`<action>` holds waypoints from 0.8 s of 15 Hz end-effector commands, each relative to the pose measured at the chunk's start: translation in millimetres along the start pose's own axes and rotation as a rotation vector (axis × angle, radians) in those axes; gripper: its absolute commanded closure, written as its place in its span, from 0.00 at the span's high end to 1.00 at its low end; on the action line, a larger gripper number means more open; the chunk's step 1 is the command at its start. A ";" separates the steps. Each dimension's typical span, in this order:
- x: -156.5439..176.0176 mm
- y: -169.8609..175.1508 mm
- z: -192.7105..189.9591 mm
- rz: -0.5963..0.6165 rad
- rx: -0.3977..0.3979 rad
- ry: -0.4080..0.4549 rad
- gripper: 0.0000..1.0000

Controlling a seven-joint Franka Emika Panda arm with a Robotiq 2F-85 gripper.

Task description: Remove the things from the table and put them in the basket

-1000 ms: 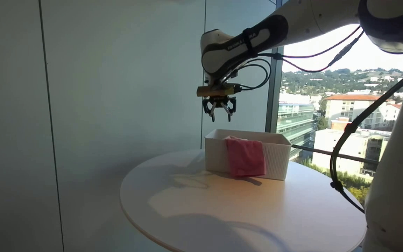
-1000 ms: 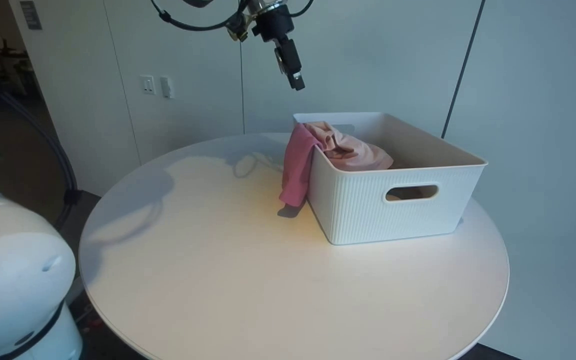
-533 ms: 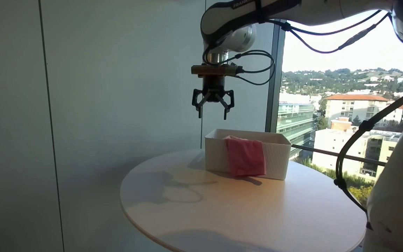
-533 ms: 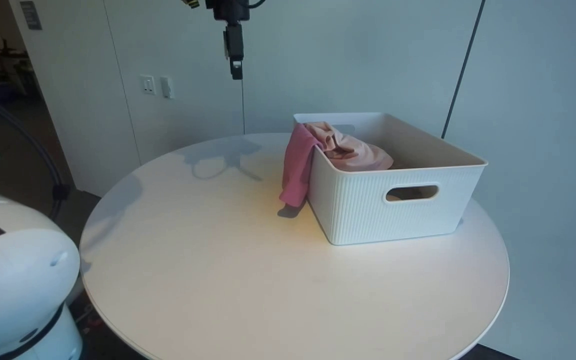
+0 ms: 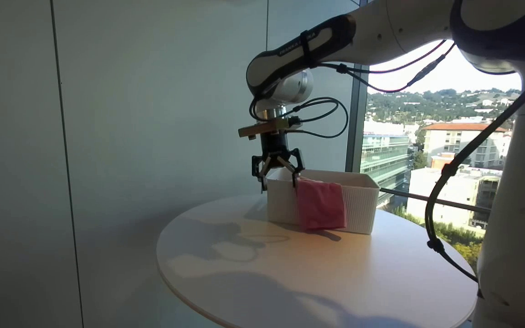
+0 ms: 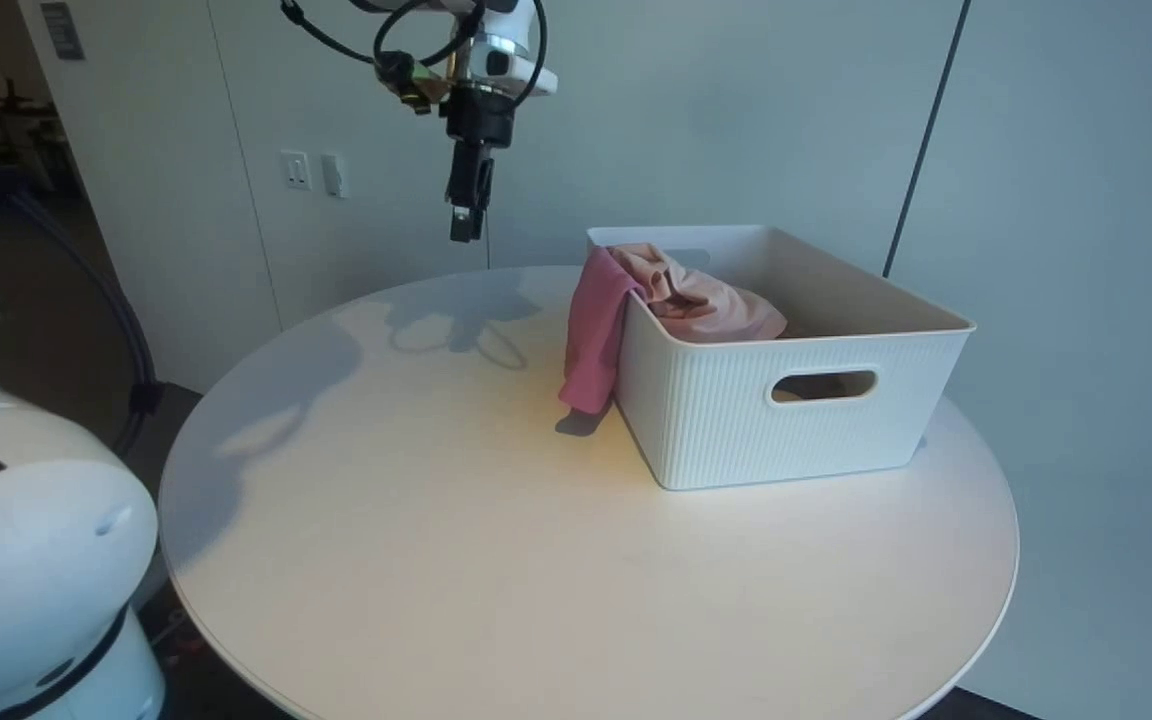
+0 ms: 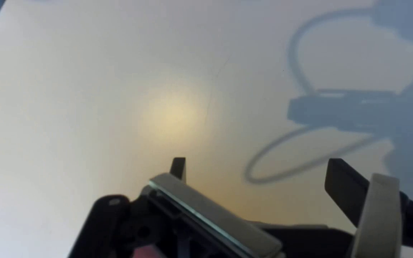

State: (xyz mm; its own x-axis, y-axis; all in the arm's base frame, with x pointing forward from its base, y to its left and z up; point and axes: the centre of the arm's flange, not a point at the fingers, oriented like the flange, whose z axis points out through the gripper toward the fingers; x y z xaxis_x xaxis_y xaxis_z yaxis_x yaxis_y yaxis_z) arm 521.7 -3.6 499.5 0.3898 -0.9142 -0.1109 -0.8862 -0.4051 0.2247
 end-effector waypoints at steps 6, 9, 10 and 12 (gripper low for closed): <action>45.3 12.0 65.8 0.417 -0.201 0.078 1.00; 52.9 1.9 72.8 0.376 -0.183 0.052 1.00; 52.6 2.8 71.9 0.383 -0.181 0.053 1.00; 51.5 4.2 70.2 0.388 -0.177 0.054 1.00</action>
State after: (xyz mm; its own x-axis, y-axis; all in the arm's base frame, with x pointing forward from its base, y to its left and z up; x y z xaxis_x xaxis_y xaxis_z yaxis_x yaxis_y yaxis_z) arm 520.4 -51.7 426.8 0.0524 -0.9965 0.0646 -0.9149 -0.0220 0.4031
